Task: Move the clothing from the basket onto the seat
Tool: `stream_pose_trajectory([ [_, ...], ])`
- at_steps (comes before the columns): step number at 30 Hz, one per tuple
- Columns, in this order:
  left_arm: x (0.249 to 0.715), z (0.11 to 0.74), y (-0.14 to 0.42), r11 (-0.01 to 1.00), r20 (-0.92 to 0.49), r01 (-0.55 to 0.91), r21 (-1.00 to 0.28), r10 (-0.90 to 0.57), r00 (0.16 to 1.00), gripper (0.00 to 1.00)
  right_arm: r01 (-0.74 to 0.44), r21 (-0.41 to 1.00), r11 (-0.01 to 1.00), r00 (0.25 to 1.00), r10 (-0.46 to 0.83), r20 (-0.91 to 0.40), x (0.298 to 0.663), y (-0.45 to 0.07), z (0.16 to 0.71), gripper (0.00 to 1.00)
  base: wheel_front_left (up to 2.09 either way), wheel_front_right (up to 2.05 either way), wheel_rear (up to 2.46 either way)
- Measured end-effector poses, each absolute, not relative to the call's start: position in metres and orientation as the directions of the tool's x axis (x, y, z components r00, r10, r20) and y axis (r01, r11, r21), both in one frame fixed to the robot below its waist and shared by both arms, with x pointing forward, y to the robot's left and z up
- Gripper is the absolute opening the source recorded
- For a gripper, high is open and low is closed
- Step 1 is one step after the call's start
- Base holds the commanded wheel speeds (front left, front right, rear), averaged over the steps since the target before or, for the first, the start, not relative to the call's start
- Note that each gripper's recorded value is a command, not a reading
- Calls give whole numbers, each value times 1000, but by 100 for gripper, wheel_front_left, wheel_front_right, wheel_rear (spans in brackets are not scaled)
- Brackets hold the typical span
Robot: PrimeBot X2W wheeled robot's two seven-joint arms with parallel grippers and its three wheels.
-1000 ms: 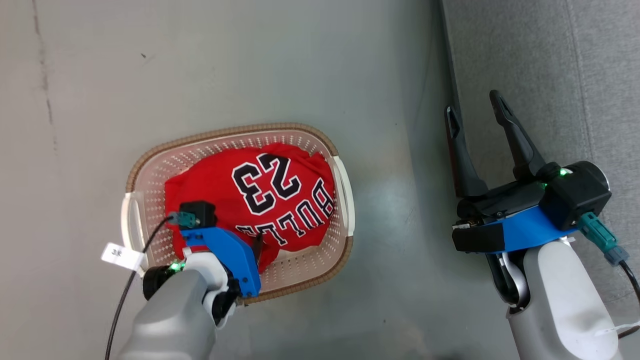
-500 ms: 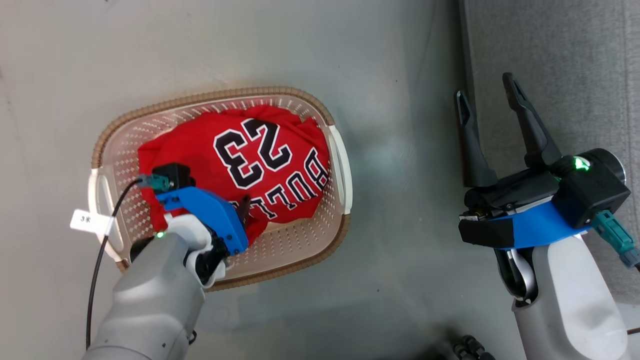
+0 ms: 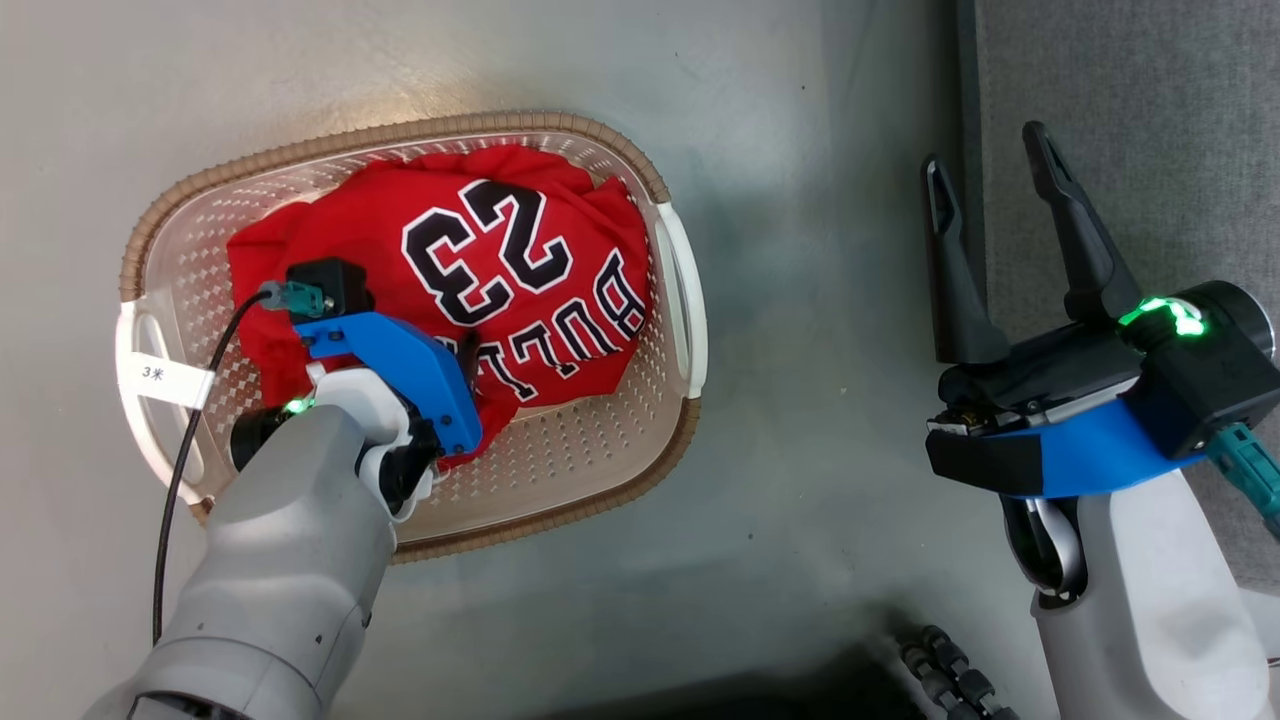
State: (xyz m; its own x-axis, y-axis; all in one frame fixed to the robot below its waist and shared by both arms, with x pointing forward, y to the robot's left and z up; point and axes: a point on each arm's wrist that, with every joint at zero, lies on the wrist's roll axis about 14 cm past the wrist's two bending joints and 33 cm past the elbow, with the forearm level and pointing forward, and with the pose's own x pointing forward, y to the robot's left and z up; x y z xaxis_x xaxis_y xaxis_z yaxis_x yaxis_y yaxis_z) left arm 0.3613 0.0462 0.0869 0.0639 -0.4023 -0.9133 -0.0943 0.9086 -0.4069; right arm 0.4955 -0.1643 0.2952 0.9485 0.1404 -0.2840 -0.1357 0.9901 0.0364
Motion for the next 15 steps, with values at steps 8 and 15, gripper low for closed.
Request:
stream_pose_trajectory([
  [8, 366, 82, 42, 914, -913, -38, -404, -401, 74, 0, -132, 43, 990, 949, 139, -284, 496, -165, 292, 100, 0, 0, 0],
  [15, 372, 86, 39, 911, -906, -8, -412, -409, 107, 0, -131, 52, 990, 952, 140, -270, 499, -164, 296, 100, 0, 0, 0],
])
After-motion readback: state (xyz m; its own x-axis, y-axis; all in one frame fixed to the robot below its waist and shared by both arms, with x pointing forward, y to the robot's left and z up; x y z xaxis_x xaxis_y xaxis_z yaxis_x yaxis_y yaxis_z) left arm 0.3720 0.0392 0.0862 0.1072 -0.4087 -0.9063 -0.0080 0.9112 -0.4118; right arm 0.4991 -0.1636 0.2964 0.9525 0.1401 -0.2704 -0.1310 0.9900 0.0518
